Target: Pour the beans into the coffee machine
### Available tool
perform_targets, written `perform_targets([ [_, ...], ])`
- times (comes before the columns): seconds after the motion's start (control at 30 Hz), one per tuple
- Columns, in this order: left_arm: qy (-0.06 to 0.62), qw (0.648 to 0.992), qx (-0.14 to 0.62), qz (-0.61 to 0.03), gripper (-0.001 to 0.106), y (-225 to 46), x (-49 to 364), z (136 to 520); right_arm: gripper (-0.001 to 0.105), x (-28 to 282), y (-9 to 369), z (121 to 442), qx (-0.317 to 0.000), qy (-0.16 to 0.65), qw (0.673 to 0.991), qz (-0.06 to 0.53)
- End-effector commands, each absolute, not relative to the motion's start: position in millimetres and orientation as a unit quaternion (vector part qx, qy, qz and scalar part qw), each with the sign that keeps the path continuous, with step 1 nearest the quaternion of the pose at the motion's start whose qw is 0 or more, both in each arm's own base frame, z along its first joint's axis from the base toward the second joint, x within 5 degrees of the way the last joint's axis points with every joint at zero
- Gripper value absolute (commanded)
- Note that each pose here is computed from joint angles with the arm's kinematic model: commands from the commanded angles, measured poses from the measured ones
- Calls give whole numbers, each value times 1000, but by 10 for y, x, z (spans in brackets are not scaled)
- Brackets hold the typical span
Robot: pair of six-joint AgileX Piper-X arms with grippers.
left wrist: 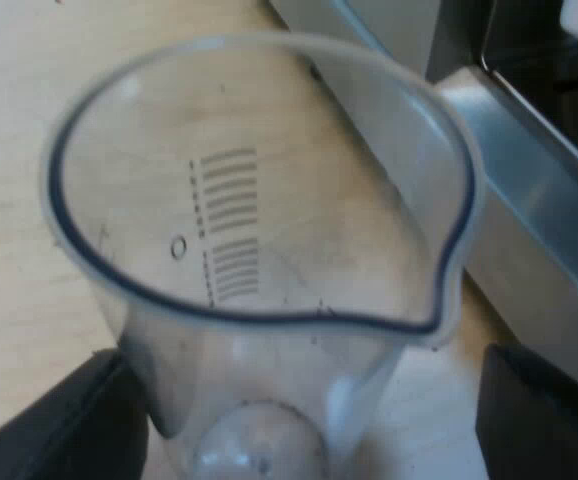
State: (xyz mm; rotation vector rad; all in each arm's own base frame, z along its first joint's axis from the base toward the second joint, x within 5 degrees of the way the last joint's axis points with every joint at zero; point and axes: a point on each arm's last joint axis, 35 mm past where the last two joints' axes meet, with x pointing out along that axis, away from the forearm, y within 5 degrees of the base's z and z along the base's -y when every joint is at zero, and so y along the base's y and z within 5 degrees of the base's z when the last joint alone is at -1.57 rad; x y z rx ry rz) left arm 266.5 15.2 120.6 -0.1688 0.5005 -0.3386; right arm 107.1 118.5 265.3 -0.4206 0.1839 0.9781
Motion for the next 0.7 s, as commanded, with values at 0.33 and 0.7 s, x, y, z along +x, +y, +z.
perform_targets([
  [0.33, 337, 927, -101, -132, 70, 148, 2478, 1266, 69, 1075, 1182, 2680, -202, 78, 864, 455],
  [0.7, 390, 908, -108, -111, 69, 124, 2170, 1557, 69, 1110, 1150, 2680, -117, 127, 908, 383],
])
